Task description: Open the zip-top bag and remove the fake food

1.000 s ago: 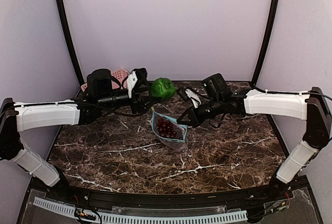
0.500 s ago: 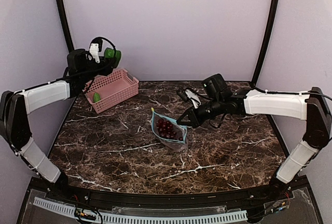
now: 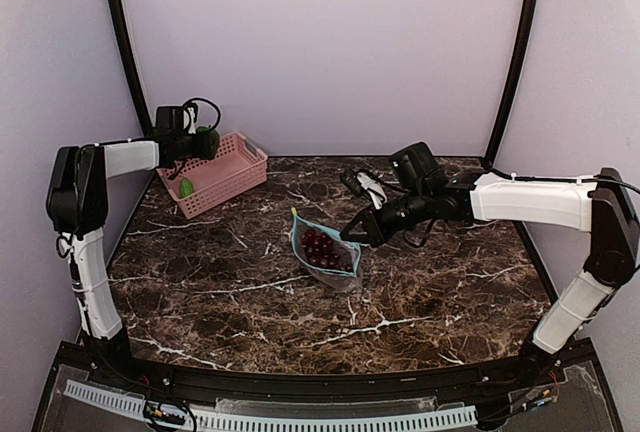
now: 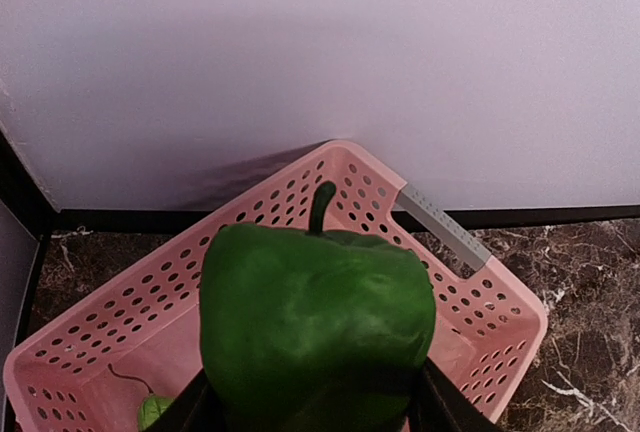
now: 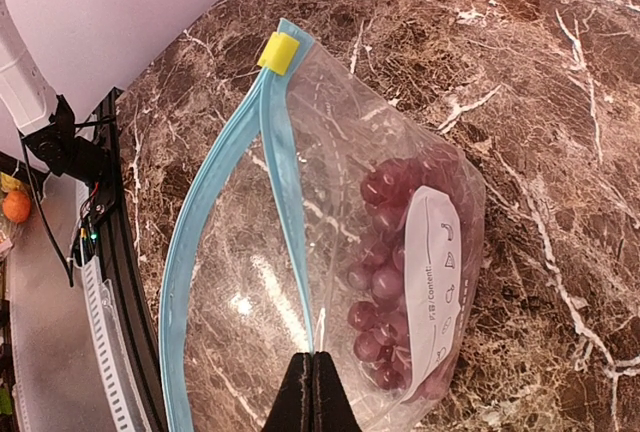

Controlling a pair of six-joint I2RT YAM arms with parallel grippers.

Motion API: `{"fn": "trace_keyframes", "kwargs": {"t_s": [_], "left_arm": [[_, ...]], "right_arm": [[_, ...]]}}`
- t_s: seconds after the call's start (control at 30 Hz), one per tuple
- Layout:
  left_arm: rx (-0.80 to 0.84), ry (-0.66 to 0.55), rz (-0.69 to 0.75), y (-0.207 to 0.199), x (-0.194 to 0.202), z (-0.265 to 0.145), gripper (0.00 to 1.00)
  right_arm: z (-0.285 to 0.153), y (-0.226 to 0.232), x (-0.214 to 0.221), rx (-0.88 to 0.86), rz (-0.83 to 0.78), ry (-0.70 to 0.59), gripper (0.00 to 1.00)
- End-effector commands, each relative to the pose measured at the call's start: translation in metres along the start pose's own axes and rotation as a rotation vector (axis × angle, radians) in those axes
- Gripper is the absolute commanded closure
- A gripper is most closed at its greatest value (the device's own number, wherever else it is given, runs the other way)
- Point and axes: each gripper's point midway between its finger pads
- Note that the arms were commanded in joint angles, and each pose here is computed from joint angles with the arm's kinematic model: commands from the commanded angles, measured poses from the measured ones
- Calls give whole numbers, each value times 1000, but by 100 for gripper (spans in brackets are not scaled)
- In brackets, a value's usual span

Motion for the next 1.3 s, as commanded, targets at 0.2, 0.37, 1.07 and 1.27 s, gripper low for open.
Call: {"fn": "trace_keyframes", "kwargs": {"t_s": [0.2, 0.37, 1.07, 1.27], "left_arm": [[-101, 235, 15, 25, 53, 39, 53], [-132, 301, 11, 35, 71, 44, 47], [107, -14, 173, -51, -34, -65, 13], [358, -264, 329, -129, -40, -155, 18]], "right_arm": [[-8, 7, -9, -18, -23, -29, 100], [-7, 7, -10, -25, -27, -28, 100], [-6, 30, -25, -125, -71, -50, 100], [-5, 42, -30, -147, -90, -54, 100]]}}
Point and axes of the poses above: each gripper's point midway between its finger pads, its own z axis out along the fingers, its own y axis along the line the jaws close on, x = y × z, and after that the axes turned 2 degrees about z, right-handed
